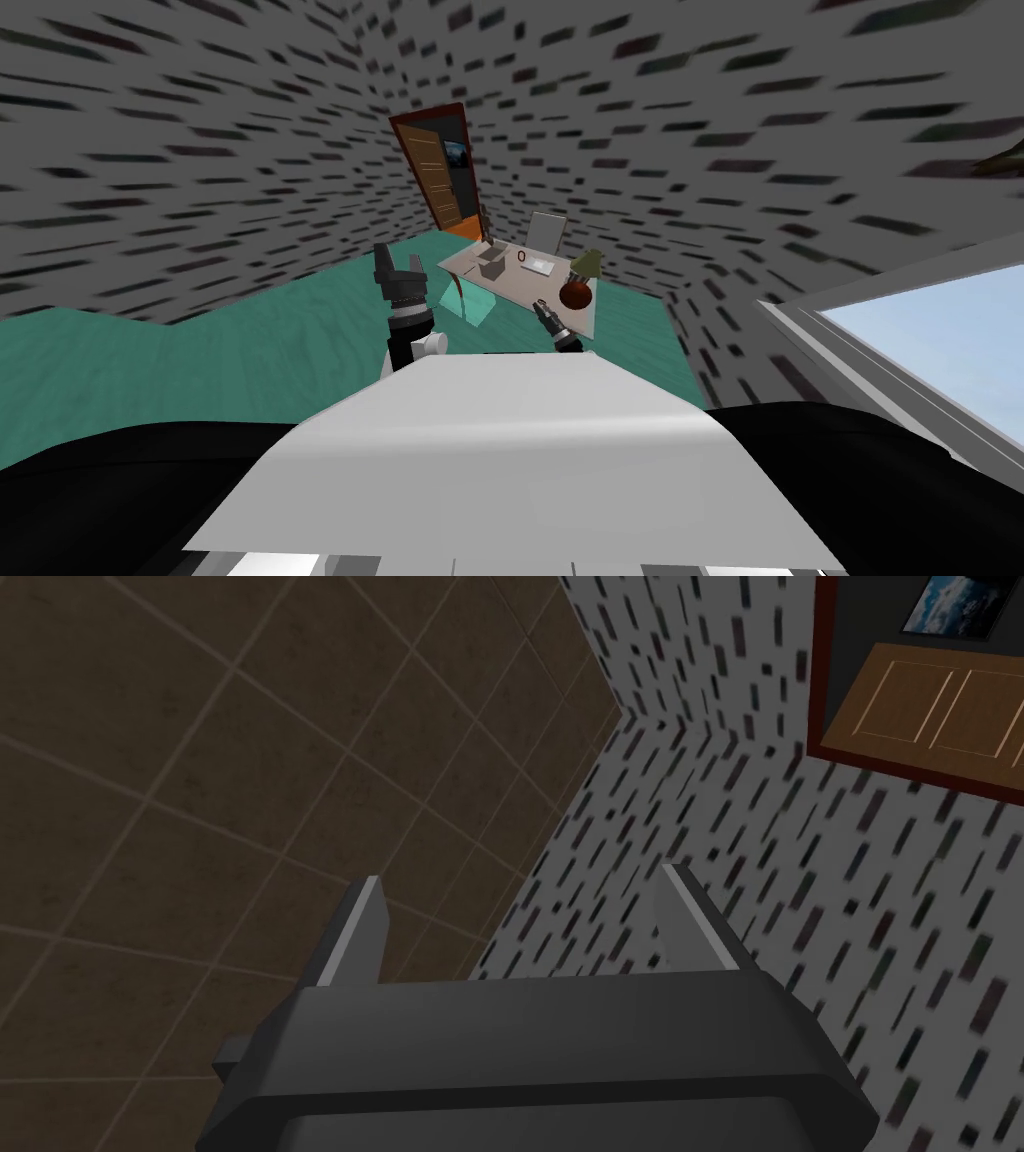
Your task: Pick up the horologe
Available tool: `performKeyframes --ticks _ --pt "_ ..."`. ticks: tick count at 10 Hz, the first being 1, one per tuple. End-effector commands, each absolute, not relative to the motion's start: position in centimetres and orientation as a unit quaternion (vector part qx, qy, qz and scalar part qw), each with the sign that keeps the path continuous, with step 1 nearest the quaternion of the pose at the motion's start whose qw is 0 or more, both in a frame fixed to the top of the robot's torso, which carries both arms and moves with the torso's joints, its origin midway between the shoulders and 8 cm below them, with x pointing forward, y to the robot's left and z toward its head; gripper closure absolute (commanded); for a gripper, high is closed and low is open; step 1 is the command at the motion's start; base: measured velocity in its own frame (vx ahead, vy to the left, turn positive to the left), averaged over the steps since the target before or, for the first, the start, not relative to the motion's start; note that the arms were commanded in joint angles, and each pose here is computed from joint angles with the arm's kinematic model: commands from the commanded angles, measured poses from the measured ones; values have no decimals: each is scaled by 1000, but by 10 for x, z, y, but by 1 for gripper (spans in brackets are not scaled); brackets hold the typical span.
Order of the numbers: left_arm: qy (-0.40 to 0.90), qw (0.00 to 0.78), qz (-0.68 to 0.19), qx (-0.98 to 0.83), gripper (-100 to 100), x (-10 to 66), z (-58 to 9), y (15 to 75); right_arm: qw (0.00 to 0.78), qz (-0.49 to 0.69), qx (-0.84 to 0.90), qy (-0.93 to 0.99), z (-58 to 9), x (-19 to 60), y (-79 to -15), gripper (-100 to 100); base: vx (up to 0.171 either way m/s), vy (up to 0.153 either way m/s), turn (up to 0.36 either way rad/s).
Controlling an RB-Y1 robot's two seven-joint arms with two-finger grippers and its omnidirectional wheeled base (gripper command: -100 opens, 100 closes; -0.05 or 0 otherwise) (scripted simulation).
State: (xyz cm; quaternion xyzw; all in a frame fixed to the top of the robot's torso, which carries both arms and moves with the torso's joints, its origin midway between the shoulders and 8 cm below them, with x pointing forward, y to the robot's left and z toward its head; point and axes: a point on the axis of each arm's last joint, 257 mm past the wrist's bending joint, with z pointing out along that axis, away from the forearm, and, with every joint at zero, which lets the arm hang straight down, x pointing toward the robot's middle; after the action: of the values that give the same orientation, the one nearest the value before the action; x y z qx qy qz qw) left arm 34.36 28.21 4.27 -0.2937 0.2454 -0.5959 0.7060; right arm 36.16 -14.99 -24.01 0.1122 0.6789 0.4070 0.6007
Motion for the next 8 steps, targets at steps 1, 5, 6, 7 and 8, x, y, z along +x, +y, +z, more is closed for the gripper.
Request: performKeyframes --ticks 1,5,6,7,8 --pt "245 706 -596 -294 0 344 43 282 589 390 103 700 -263 362 -155 -100 1 7 63" --pt "245 706 -596 -294 0 344 43 282 551 340 55 760 -328 340 -161 -100 14 11 96" --pt "245 706 -596 -294 0 344 43 282 545 335 58 767 -338 337 -165 -100 22 14 95" --pt "245 706 -596 -294 0 344 43 282 530 314 29 787 -360 326 -168 -100 30 21 194" --pt "245 706 -596 -294 0 344 43 282 527 310 30 791 -365 325 -170 -100 34 11 100"
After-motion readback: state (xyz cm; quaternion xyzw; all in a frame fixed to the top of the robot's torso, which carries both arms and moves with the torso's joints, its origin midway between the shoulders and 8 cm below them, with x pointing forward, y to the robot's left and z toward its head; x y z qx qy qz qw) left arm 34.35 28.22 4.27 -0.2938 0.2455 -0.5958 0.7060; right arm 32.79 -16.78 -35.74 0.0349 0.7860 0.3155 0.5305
